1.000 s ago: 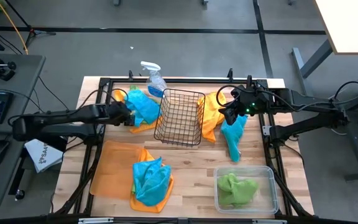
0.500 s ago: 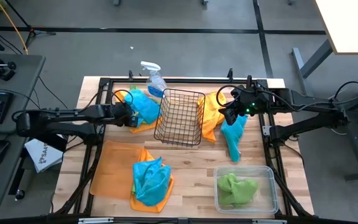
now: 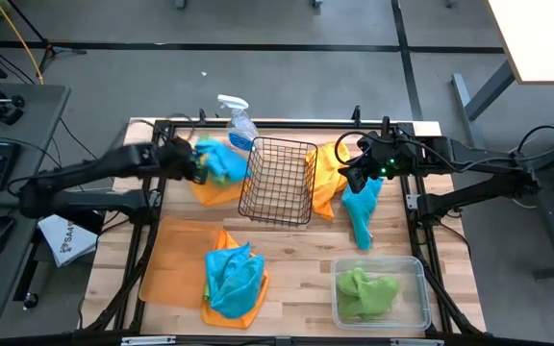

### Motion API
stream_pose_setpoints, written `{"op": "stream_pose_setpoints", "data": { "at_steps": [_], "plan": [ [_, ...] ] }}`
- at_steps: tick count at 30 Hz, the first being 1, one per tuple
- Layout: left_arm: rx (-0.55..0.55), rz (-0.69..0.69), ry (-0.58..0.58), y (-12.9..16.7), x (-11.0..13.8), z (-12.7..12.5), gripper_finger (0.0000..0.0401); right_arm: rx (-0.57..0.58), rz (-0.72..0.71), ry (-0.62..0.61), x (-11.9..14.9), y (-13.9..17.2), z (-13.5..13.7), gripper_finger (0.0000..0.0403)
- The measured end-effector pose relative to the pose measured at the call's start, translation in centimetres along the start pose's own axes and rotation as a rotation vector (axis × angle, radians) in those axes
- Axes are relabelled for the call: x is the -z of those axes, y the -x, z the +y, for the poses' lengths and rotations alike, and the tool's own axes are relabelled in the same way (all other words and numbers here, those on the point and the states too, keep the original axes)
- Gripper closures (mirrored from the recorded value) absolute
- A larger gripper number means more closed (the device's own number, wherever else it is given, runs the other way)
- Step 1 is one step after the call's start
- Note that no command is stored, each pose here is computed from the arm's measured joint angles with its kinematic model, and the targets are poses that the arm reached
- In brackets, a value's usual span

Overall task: Sort microfiber towel by color & place in baskets
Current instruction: Put the top green microfiber towel into the transparent bin

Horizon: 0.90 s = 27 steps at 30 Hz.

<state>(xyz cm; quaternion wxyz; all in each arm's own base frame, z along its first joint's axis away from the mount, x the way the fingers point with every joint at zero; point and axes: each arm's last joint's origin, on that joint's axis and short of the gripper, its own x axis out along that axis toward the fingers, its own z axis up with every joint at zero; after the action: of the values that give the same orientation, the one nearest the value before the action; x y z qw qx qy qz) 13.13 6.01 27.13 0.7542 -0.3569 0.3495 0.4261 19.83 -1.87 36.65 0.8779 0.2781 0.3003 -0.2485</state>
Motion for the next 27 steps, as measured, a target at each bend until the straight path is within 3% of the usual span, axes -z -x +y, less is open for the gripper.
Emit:
{"op": "stream_pose_setpoints", "data": {
  "at_steps": [7,16,19,27],
  "plan": [
    [-0.034,-0.102,-0.096,8.4,-3.9,-0.9,0.0401,0.000,0.000,0.008,0.0,0.0,0.0,0.0208],
    [0.019,-0.279,-0.183,13.4,-7.2,-2.4,0.0401,0.000,-0.001,0.069,0.0,0.0,0.0,0.0208],
    [0.125,-0.336,-0.234,14.3,-8.1,-3.4,0.0401,-0.020,-0.028,0.091,-0.2,0.2,0.1,0.0208],
    [0.568,-0.448,-0.350,14.3,-10.1,-8.7,0.0401,-0.141,-0.203,0.099,-1.4,2.2,0.5,0.0208]
  ]
}}
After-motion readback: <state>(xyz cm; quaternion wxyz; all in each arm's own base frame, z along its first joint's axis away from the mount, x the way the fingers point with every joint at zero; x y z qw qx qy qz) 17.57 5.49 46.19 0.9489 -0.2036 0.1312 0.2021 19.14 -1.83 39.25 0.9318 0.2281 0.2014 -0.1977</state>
